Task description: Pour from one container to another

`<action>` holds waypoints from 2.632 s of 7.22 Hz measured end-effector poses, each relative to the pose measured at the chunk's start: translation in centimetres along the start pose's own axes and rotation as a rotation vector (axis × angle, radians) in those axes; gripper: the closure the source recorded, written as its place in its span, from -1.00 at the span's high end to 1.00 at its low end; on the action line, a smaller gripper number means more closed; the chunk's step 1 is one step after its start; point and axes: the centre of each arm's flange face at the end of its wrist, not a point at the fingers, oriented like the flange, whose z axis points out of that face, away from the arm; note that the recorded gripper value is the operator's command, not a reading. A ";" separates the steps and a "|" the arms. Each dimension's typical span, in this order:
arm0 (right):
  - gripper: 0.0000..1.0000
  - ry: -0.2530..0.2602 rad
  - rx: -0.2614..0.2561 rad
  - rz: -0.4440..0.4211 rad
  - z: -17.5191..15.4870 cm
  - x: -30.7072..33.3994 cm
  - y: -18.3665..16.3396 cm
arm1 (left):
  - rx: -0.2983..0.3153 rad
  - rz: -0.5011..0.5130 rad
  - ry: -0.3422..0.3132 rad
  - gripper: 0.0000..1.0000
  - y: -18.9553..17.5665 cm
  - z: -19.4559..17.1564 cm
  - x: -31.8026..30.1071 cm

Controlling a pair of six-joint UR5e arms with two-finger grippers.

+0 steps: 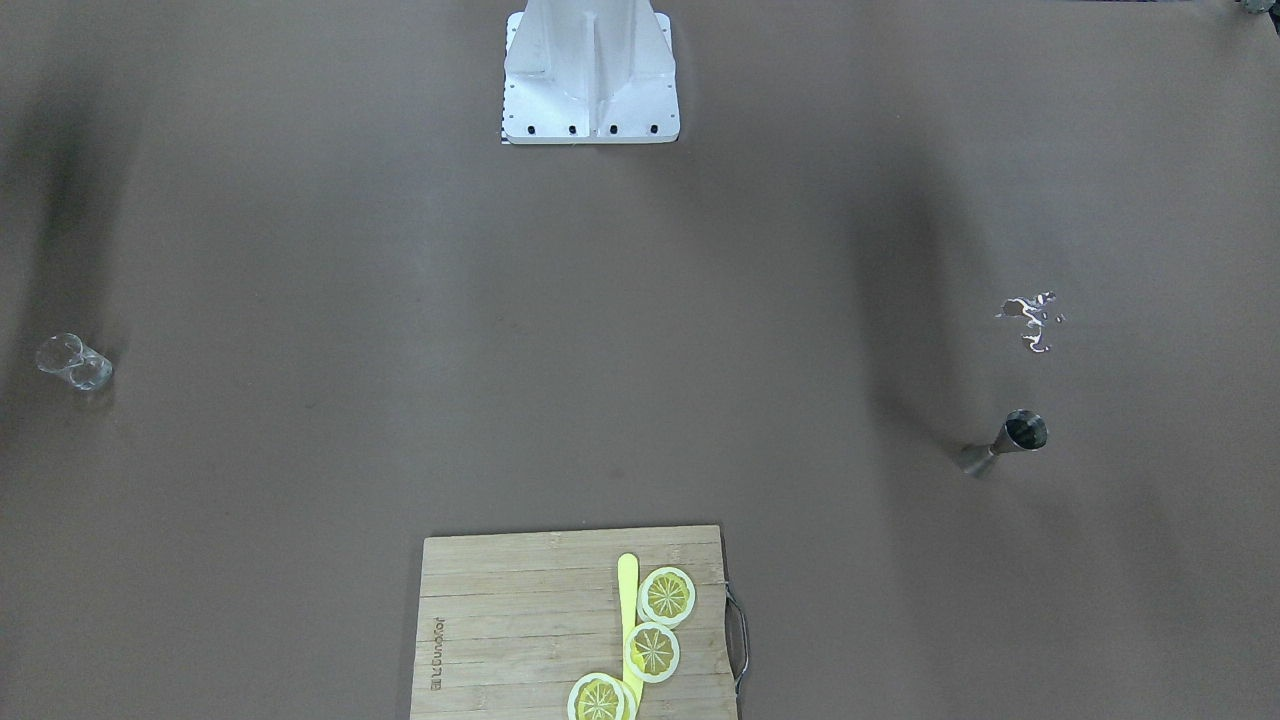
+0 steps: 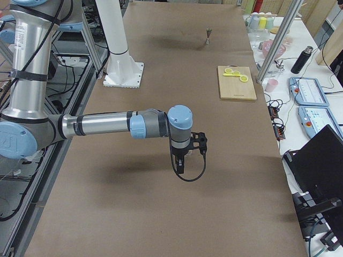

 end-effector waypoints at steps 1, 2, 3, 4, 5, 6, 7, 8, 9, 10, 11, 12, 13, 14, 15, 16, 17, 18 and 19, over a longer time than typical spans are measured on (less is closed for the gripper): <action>1.00 -0.002 0.002 -0.005 0.0 -0.1 -0.1 | 0.023 -0.019 -0.001 0.95 -0.3 -0.5 0.6; 1.00 -0.002 0.002 -0.010 0.0 -0.2 -0.2 | 0.055 -0.035 -0.018 0.95 -0.7 -1.2 1.3; 1.00 -0.003 0.002 -0.016 0.1 -0.3 -0.3 | 0.087 -0.054 -0.048 0.95 -1.1 -2.0 2.0; 1.00 -0.005 0.002 -0.024 0.1 -0.6 -0.4 | 0.116 -0.074 -0.064 0.95 -1.4 -2.3 2.9; 1.00 -0.008 0.006 -0.054 0.0 -1.2 -0.8 | 0.150 -0.094 -0.073 0.95 -1.8 -2.5 4.0; 1.00 -0.010 0.012 -0.132 -0.2 -1.9 -1.5 | 0.190 -0.116 -0.092 0.95 -2.3 -2.4 5.4; 1.00 -0.011 0.009 -0.230 0.0 -1.9 -1.8 | 0.227 -0.140 -0.113 0.95 -2.7 -2.1 7.1; 1.00 -0.012 -0.001 -0.308 0.5 -1.7 -1.7 | 0.265 -0.165 -0.123 0.95 -2.9 -1.8 8.9; 1.00 -0.015 -0.012 -0.360 1.1 -2.0 -1.8 | 0.310 -0.184 -0.127 0.95 -3.0 -1.7 10.5; 1.00 -0.020 -0.025 -0.402 1.7 -2.8 -2.0 | 0.359 -0.196 -0.139 0.95 -3.1 -1.4 11.8; 1.00 -0.025 -0.032 -0.449 2.5 -4.0 -2.4 | 0.406 -0.209 -0.150 0.95 -3.3 -0.7 13.2; 1.00 -0.029 -0.020 -0.499 3.3 -5.1 -2.8 | 0.450 -0.232 -0.148 0.95 -3.3 0.3 14.9; 1.00 -0.036 -0.004 -0.546 4.6 -5.7 -3.0 | 0.492 -0.255 -0.148 0.95 -3.2 1.6 16.6; 1.00 -0.052 0.010 -0.593 6.6 -5.9 -3.1 | 0.536 -0.276 -0.157 0.95 -3.0 3.0 18.7; 1.00 -0.082 0.037 -0.633 8.1 -5.8 -2.7 | 0.590 -0.311 -0.162 0.95 -2.4 4.5 21.4; 1.00 -0.113 0.069 -0.660 8.7 -5.8 -2.2 | 0.646 -0.342 -0.164 0.95 -1.6 6.0 24.2; 1.00 -0.131 0.098 -0.683 9.4 -5.4 -1.5 | 0.708 -0.348 -0.183 0.95 -0.9 7.5 26.4; 1.00 -0.151 0.134 -0.711 10.7 -4.6 -0.7 | 0.768 -0.339 -0.209 0.95 -0.2 8.6 27.9; 1.00 -0.185 0.187 -0.719 11.7 -3.8 0.4 | 0.819 -0.334 -0.222 0.95 0.4 9.5 29.4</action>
